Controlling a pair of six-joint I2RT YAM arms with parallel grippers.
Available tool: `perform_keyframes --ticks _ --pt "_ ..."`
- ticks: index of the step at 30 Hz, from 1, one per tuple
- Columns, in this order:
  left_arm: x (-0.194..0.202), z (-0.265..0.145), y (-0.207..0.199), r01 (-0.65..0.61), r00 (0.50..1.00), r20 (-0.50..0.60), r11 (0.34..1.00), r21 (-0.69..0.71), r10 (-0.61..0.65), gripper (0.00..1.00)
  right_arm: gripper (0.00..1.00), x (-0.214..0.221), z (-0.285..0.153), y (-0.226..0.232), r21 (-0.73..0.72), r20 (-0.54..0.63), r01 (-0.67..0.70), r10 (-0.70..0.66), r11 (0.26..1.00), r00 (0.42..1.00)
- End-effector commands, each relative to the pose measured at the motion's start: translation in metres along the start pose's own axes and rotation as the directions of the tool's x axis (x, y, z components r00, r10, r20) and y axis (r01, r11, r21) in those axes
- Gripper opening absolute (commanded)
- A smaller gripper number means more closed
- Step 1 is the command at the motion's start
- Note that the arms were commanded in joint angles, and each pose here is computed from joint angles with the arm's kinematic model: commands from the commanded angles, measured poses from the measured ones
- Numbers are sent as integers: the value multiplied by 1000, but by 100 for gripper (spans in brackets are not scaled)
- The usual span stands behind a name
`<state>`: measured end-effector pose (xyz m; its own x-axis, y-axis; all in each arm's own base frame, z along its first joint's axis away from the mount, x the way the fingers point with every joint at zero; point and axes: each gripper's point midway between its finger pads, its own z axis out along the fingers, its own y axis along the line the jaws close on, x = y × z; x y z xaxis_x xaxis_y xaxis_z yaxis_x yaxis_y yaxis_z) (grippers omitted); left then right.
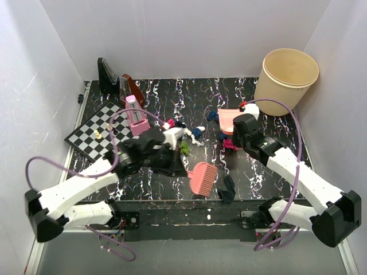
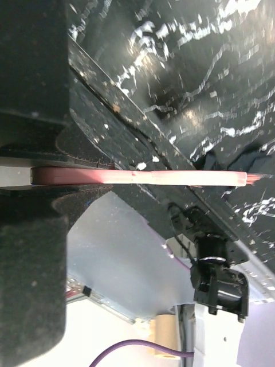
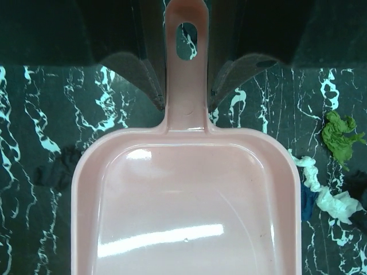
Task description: Sweep away the paper scraps from the table
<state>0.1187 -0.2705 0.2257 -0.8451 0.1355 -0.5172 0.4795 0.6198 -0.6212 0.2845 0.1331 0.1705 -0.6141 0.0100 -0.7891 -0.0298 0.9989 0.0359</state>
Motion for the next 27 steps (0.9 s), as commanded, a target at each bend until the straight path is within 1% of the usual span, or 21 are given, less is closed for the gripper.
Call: perform_keyframes --ticks 1,5,7,10,14,18,20,22,24,26,27 --pt "-21 29 -67 -116 993 5 969 219 118 0 1 -20 -32 -19 44 17 -97 96 994 995" --pt "-23 67 -94 -136 987 -45 943 305 157 0 1 -28 -45 -32 61 52 -143 140 988 989" --pt "-22 87 -99 -140 982 -79 937 321 174 0 1 -31 -50 -38 72 79 -156 150 985 985" --pt "-20 118 -95 -118 979 -122 943 312 163 0 1 -33 -54 -46 89 110 -165 155 982 982" --pt "-19 147 -64 -24 975 -210 977 213 70 0 1 -31 -54 -47 83 106 -164 155 983 982" --pt "-27 151 -25 31 977 -215 996 88 -11 0 1 -25 -52 -47 93 79 -164 157 982 984" --pt "-38 144 11 37 983 -179 998 -52 -46 0 1 -23 -52 -48 95 75 -163 157 982 985" --pt "-45 132 40 40 985 -157 986 -164 -66 0 1 -23 -52 -47 94 75 -163 156 982 985" --pt "-48 116 63 11 988 -143 960 -279 -53 0 1 -22 -52 -49 99 74 -162 155 982 985" --pt "-55 104 71 -20 991 -131 945 -328 -24 0 1 -21 -52 -51 113 72 -158 151 981 986" --pt "-61 98 68 -34 993 -117 944 -328 -5 0 1 -21 -52 -53 125 73 -163 155 979 985"
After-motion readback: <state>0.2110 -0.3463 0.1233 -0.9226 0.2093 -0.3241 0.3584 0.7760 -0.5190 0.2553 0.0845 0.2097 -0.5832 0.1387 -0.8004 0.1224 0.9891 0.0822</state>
